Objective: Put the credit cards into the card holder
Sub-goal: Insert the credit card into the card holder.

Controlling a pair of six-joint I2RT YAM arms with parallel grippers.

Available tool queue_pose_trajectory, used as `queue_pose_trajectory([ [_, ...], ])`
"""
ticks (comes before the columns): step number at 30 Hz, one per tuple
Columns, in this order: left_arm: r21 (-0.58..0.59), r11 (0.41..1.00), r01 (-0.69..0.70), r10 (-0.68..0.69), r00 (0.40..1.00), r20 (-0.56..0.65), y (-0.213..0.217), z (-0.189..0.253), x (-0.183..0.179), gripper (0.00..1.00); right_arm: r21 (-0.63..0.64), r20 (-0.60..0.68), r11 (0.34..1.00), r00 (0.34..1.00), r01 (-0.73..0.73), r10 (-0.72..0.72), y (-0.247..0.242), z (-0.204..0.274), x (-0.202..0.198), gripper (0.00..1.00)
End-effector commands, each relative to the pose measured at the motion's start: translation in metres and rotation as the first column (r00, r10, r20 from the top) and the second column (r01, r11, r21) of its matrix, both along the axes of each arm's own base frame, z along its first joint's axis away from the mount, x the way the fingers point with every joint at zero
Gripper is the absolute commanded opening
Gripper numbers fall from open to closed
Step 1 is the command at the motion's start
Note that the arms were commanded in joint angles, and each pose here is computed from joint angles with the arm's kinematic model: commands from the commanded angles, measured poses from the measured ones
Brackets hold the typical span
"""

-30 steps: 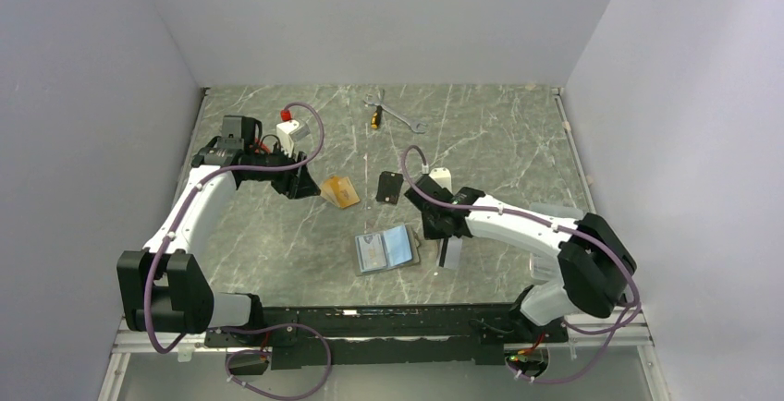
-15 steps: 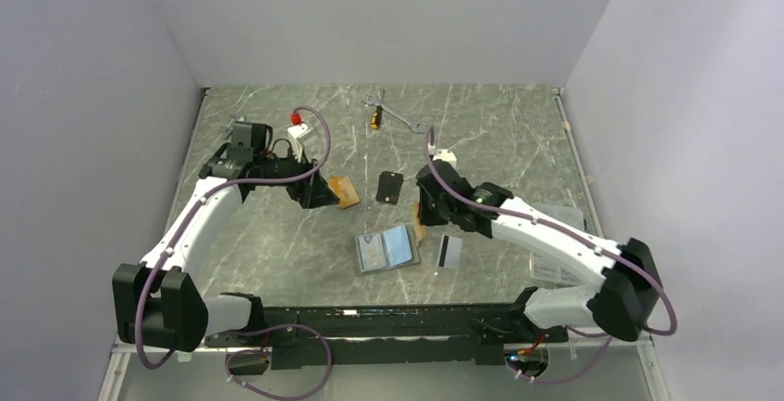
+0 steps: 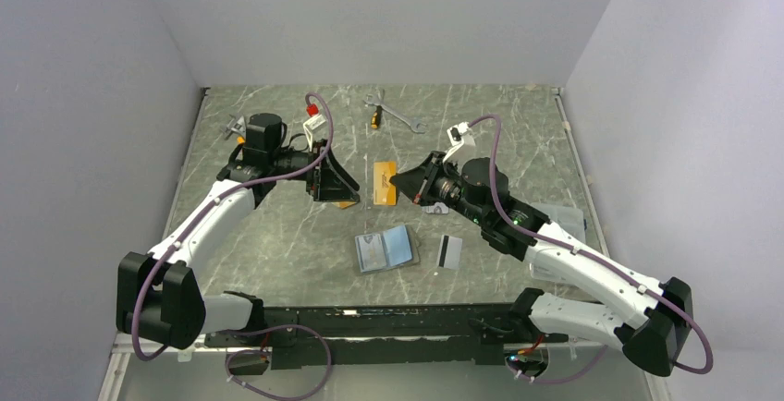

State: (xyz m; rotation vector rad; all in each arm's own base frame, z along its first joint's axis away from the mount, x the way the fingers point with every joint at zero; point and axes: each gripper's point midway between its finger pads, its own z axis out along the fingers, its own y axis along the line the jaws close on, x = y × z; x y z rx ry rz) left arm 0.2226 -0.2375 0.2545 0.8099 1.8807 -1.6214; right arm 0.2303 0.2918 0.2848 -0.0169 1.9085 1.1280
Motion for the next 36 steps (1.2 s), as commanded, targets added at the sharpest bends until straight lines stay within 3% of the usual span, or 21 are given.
queue_pose_trajectory([
  [1, -0.093, 0.992, 0.088, -0.090, 0.996, -0.019, -0.003, 0.026, -0.013, 0.88, 0.211, 0.067, 0.976, 0.997, -0.053, 0.040, 0.014, 0.041, -0.002, 0.00],
  [13, -0.103, 0.990, 0.092, -0.094, 0.996, -0.009, -0.001, 0.033, -0.013, 0.72, 0.340, 0.076, 0.934, 0.993, -0.112, 0.091, 0.030, 0.042, -0.004, 0.00],
  [21, -0.126, 0.990, 0.057, -0.059, 0.998, -0.010, 0.006, 0.038, -0.002, 0.50, 0.363, 0.066, 0.921, 0.990, -0.138, 0.122, 0.037, 0.035, -0.008, 0.00],
  [25, -0.128, 0.990, 0.058, -0.059, 0.998, -0.003, 0.006, 0.040, 0.001, 0.30, 0.374, 0.075, 0.914, 0.988, -0.155, 0.137, 0.041, 0.035, -0.009, 0.00],
  [34, -0.131, 0.989, 0.065, -0.066, 0.998, -0.010, 0.007, 0.040, 0.000, 0.23, 0.378, 0.099, 0.896, 0.973, -0.232, 0.210, 0.058, 0.037, -0.015, 0.00],
  [36, -0.132, 0.989, 0.064, -0.066, 0.998, -0.012, 0.008, 0.040, 0.001, 0.08, 0.374, 0.098, 0.895, 0.970, -0.245, 0.225, 0.061, 0.036, -0.017, 0.11],
])
